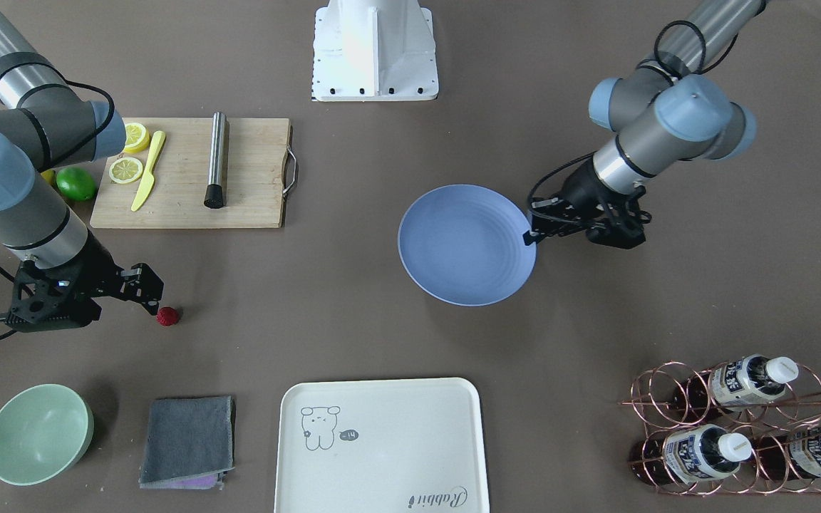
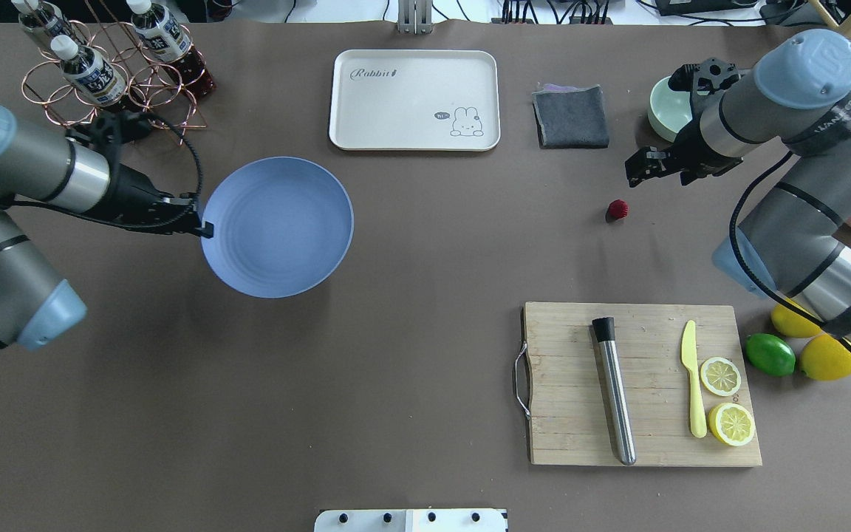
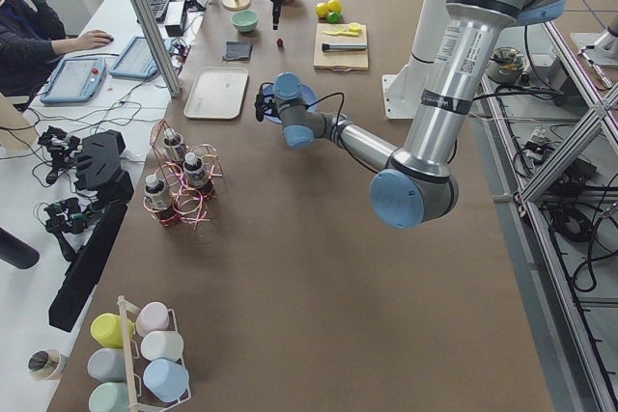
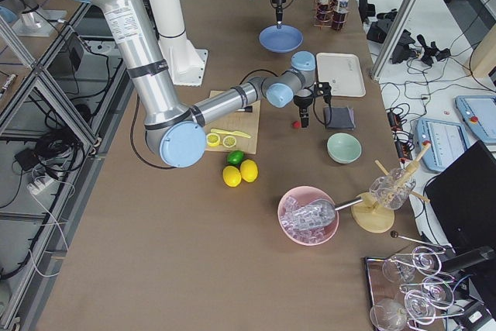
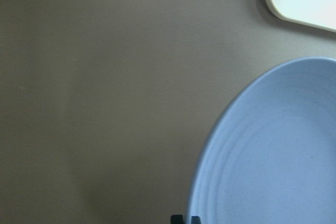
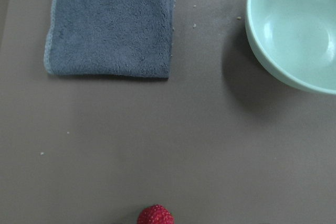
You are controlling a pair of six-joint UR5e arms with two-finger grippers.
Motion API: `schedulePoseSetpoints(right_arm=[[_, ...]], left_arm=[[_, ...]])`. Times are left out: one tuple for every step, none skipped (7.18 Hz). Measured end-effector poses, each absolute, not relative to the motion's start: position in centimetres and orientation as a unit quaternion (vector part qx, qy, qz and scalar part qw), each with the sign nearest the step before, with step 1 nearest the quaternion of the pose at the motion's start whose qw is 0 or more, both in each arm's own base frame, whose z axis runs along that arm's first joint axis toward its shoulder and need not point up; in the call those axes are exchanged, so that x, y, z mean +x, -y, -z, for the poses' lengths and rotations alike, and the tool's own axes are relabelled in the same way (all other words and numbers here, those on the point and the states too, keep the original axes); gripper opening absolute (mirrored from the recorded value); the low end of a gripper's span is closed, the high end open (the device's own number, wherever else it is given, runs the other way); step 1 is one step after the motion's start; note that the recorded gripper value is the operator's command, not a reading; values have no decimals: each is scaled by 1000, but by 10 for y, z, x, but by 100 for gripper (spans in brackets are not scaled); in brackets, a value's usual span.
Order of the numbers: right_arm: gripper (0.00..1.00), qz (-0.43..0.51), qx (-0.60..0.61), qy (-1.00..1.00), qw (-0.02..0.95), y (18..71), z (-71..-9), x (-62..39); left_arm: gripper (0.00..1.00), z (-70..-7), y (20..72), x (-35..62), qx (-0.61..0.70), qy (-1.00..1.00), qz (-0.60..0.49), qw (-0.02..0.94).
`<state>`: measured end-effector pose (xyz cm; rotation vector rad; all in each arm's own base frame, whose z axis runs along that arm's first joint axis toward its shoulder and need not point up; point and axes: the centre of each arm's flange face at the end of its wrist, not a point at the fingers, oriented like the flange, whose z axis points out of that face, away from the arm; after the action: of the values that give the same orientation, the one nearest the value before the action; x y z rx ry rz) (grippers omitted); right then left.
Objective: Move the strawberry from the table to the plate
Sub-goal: 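Push the blue plate toward table center with left gripper while right gripper descends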
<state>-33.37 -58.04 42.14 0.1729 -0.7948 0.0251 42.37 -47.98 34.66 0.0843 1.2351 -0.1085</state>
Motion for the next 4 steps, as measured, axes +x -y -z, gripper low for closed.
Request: schedulePoseSetpoints(right_arm=[[89,-11,80,384,920,581,-426,-339],[89,-11,76,382,921,579,-429,-343],[89,-10,73,382,921,576,-431,-346],[89,-11,71,383,921,574,-431,-350]], left_arm=[[0,-323,463,462,41,-575,57,815],[0,-304,446,495,44,-568,63,820],[0,-292,432,518,49,-561,65,823],[0,-284,424,532,52,-558,66,826]])
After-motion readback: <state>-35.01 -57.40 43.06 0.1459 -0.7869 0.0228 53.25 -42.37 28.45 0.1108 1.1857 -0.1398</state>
